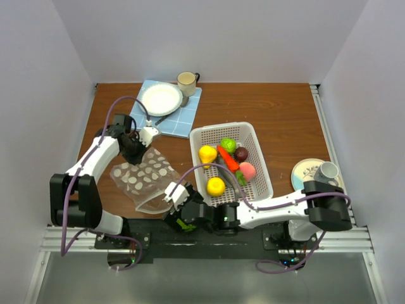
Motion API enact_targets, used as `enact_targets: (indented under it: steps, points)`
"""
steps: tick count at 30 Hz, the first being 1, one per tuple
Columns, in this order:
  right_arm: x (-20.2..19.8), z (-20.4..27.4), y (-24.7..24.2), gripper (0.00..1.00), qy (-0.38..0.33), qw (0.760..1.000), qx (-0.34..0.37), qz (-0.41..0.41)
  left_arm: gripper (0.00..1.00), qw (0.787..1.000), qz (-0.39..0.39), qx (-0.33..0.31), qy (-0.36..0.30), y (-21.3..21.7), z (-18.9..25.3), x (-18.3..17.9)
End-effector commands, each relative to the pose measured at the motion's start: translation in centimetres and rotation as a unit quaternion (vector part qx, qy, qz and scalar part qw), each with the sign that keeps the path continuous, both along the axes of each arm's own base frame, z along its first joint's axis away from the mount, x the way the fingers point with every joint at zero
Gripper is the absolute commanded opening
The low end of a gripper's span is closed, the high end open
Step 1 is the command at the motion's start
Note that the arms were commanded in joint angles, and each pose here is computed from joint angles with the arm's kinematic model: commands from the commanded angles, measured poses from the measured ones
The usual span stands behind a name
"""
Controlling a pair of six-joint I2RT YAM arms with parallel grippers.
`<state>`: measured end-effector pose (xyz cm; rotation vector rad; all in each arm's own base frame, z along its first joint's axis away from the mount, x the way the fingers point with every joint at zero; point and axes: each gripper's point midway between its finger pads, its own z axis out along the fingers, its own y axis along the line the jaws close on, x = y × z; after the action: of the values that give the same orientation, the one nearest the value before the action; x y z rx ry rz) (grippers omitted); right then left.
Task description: Open the zip-top bag and remove the fake food
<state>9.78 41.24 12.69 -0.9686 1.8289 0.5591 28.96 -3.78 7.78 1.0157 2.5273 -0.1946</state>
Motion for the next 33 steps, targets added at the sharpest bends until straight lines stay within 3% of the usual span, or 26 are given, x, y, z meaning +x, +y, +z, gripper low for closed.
enact_targets:
  steps: [1, 7, 16, 21, 33]
  points:
    - [-3.1, -1.1, 2.1, 0.99, 0.037, 0.995, -0.018, 0.091, 0.00, 1.000, -0.001, 0.012, -0.020, 0.3, 0.0, 0.7]
    - [-2.9, -4.0, -2.3, 0.98, 0.054, 0.994, -0.071, 0.055, 0.00, 1.000, -0.002, 0.019, -0.021, 0.5, -0.6, 0.9]
    - [-1.5, -7.5, -4.2, 0.98, 0.033, 0.986, -0.161, 0.016, 0.00, 1.000, -0.006, 0.010, -0.016, 0.2, -0.9, 0.9]
    - [-0.5, -6.9, -6.2, 0.99, 0.005, 0.982, -0.188, -0.008, 0.00, 1.000, -0.008, 0.012, -0.013, 0.2, -1.4, 0.7]
    - [-1.8, 1.0, -9.3, 0.99, -0.029, 0.992, -0.101, -0.073, 0.00, 1.000, -0.011, 0.009, -0.015, 0.1, -1.5, 0.6]
